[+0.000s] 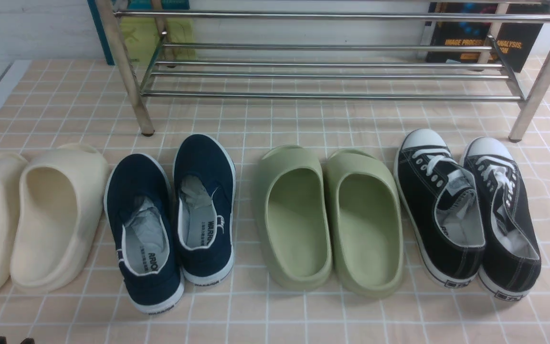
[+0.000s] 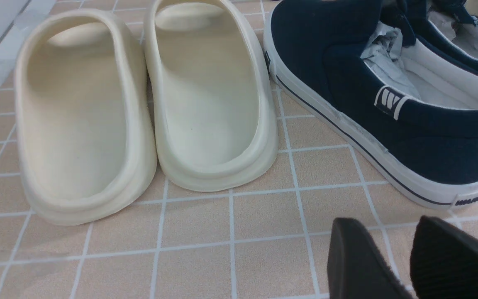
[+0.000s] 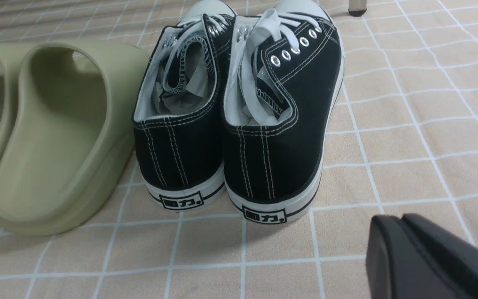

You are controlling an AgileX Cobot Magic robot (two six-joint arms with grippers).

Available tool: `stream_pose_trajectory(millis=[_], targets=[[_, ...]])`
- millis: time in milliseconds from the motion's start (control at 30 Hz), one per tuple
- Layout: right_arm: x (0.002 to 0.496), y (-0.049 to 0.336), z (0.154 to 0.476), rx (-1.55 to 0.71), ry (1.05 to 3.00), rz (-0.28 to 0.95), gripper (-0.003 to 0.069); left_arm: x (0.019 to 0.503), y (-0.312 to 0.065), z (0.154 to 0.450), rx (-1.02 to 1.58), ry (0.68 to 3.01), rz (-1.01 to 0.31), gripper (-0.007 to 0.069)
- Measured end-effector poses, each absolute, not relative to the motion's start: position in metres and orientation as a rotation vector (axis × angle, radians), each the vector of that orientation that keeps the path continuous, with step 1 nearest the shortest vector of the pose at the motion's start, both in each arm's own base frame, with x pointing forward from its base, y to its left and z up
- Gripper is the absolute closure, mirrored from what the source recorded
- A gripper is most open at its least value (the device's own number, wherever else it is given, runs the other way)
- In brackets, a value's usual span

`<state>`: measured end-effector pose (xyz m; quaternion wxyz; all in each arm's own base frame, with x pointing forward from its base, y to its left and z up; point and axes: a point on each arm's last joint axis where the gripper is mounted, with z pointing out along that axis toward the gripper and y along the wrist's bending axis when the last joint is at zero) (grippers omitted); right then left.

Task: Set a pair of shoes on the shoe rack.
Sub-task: Use the right arm to grab the shoe closest to it

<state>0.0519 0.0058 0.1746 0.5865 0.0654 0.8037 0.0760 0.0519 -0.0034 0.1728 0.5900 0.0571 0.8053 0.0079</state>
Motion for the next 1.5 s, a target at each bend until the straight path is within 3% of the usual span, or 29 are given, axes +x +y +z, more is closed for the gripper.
stream_pose_trajectory(millis=[1300, 1500], targets=[[0.052, 0.006, 0.175, 0.152, 1.869, 0.176, 0.0579, 0.052, -0.003, 0.173, 0.133, 1.875, 0.018, 0.0386], [0.056, 0.001, 0.191, 0.174, 1.647, 0.143, 0.0569, 0.052, -0.003, 0.173, 0.133, 1.875, 0.018, 0.0386]])
